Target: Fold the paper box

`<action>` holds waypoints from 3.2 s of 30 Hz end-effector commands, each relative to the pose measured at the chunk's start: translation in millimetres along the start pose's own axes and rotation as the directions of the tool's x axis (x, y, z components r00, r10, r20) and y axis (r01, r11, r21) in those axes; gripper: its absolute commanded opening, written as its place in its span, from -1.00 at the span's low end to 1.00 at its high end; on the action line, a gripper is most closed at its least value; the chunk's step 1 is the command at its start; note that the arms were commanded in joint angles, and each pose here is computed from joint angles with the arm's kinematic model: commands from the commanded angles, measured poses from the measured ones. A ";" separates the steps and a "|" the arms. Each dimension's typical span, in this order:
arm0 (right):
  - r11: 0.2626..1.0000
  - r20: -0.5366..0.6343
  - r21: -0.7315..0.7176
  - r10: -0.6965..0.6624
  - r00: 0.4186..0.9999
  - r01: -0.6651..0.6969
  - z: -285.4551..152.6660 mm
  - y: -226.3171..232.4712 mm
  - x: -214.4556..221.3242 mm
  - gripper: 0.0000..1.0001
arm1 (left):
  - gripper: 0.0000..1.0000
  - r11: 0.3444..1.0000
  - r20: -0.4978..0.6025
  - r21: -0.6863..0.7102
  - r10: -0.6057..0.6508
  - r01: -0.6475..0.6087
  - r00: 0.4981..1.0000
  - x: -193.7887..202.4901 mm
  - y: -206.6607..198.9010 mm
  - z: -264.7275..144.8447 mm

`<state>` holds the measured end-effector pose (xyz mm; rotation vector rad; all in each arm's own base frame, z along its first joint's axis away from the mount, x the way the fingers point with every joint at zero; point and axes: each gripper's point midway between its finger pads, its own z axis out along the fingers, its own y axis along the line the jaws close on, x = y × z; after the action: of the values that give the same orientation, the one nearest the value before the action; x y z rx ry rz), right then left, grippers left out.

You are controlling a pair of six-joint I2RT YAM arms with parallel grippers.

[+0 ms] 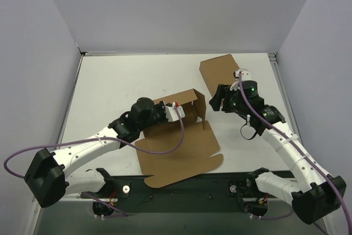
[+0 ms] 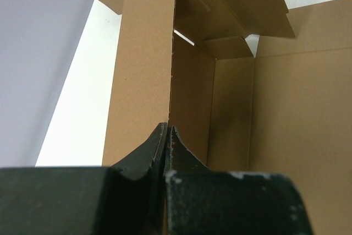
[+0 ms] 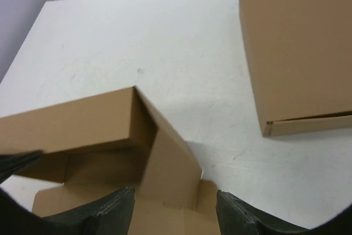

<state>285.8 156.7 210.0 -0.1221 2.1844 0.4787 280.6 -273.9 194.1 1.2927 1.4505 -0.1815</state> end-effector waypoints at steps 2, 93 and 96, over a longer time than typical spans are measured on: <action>0.997 -0.014 -0.062 0.047 0.999 -0.048 43.5 -29.5 12.1 0.18 | -1.00 1.000 -0.024 0.021 0.000 0.000 1.000 3.7 -5.0 5.8; 0.926 -0.036 -0.024 -0.376 0.926 0.376 100.3 40.1 10.0 -1.00 | 0.79 0.995 -0.084 -0.102 -0.033 0.025 0.996 -33.6 64.5 -31.4; 0.940 -0.086 0.027 -0.335 0.938 0.339 85.9 28.6 17.5 -1.00 | 0.81 0.997 -0.065 -0.076 -0.028 0.024 0.997 -33.5 57.2 -34.8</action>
<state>344.8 251.6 155.8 -0.6699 2.0857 0.3486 305.7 -247.4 253.9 1.2142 1.5657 -0.0684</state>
